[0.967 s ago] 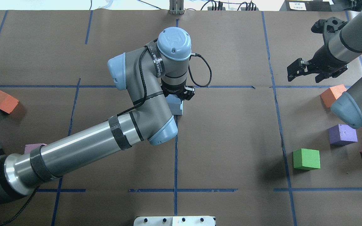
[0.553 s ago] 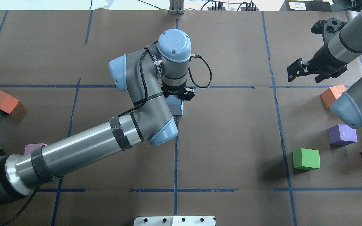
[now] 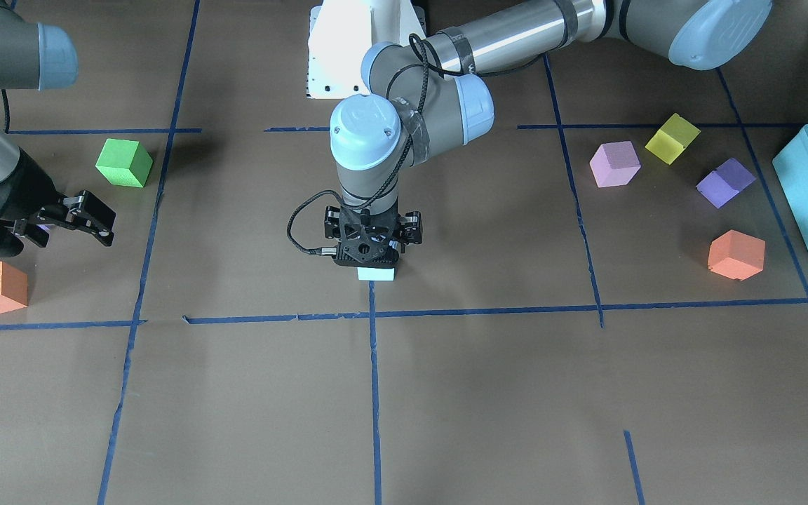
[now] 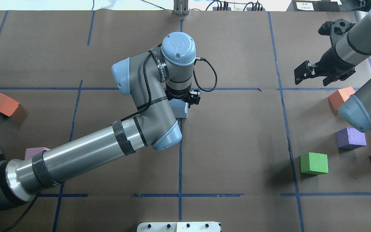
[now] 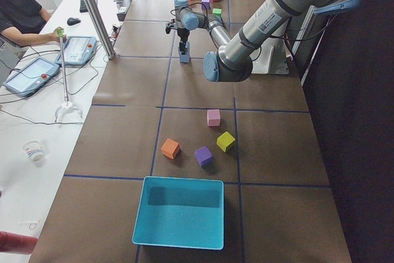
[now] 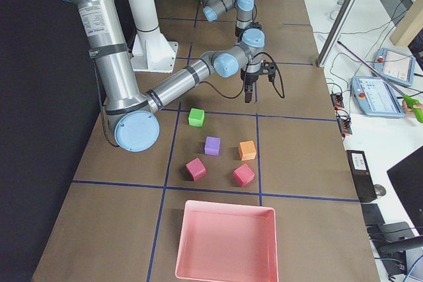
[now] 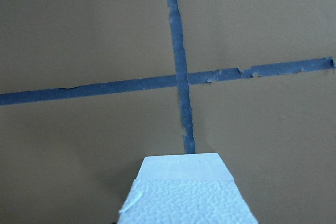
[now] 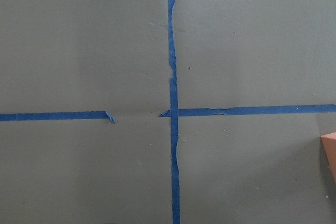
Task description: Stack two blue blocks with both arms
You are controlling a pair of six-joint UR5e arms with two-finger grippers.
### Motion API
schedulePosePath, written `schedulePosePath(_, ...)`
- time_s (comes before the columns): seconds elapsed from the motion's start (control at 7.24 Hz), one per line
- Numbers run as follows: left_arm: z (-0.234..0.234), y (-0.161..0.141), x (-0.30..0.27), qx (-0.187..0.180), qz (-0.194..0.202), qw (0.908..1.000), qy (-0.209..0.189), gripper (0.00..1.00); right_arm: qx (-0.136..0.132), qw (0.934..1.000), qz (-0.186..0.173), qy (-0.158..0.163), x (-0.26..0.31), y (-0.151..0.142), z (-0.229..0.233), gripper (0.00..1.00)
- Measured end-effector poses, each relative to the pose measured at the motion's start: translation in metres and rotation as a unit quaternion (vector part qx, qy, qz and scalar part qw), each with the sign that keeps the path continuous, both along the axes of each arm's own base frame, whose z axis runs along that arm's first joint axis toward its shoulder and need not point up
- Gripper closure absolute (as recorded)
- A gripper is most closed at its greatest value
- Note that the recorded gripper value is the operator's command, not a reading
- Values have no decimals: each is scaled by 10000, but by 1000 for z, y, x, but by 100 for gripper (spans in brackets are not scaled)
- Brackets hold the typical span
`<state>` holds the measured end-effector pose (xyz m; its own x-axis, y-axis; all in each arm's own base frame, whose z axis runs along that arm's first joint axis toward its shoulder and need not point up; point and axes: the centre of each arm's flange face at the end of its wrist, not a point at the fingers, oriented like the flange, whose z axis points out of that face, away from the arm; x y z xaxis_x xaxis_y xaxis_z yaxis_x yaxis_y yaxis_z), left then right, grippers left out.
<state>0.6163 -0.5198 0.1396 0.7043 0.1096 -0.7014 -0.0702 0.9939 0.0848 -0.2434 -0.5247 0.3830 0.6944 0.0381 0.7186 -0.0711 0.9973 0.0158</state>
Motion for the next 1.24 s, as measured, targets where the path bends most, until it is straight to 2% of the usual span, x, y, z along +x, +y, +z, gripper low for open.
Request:
schedulePosePath(0.28, -14, 4, -11, 53, -22, 9999, 95, 0, -21, 10000, -12, 19, -2, 0, 3, 0)
schedulePosePath(0.83, -83, 20, -100, 259, -311, 9985, 381, 0, -39, 10000, -20, 34, -4, -1, 5, 0)
schedulePosePath(0.97, -83, 19, -120, 304, -389, 9978, 444, 0, -48, 10000, -22, 40, -4, -1, 6, 0)
schedulePosePath(1.24, -40, 18, -189, 457, -528, 9961, 536, 0, -22, 10000, -41, 46, -2, -2, 7, 0)
